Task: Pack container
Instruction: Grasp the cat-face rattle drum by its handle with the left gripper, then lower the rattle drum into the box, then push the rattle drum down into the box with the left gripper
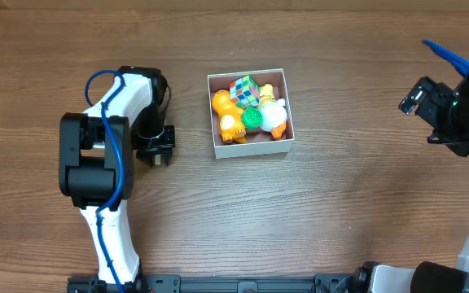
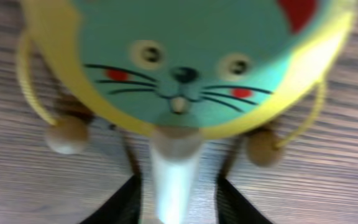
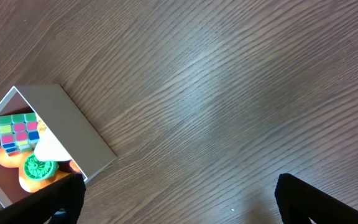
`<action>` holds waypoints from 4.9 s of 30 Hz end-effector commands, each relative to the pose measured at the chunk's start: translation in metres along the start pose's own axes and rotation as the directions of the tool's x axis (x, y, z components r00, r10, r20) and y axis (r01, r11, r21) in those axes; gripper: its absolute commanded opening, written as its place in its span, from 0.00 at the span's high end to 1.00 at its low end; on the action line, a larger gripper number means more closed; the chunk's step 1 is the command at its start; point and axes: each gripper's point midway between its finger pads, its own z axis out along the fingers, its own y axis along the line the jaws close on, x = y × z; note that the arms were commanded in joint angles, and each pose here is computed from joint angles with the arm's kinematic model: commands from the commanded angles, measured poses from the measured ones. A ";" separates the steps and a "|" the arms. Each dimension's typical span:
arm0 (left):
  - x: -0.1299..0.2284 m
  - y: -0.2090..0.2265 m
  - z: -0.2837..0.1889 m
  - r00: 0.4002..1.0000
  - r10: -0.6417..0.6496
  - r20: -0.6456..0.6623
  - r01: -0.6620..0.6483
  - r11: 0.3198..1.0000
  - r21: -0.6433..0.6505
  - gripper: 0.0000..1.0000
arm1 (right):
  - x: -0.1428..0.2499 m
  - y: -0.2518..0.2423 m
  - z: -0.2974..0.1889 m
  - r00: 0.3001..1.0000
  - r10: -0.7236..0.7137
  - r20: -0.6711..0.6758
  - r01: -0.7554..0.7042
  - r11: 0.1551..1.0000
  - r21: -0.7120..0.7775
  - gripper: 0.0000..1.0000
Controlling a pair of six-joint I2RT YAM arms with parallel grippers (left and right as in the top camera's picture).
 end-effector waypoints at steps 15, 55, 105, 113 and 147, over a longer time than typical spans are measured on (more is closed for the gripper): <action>-0.020 -0.001 -0.016 0.988 0.122 0.099 -0.127 0.991 0.050 0.95 | 0.000 0.000 -0.001 1.000 -0.007 0.003 0.007 1.000 -0.002 0.00; 0.111 -0.061 -0.303 0.694 0.049 0.718 -0.241 0.956 0.168 0.11 | 0.008 -0.001 -0.003 1.000 -0.004 -0.025 0.004 1.000 0.001 0.00; -0.002 -0.170 -0.100 0.756 0.527 0.388 -0.545 0.835 -0.072 0.59 | 0.018 0.011 -0.059 0.985 -0.077 0.154 0.093 0.990 -0.102 0.00; 0.016 -0.197 -0.095 0.628 0.674 0.389 -0.725 0.688 -0.023 0.70 | 0.018 0.011 -0.059 0.985 -0.077 0.155 0.094 0.990 -0.102 0.00; 0.029 -0.208 -0.129 0.618 0.664 0.421 -0.705 0.705 -0.077 0.76 | 0.017 0.008 -0.059 0.984 -0.077 0.160 0.091 0.992 -0.087 0.00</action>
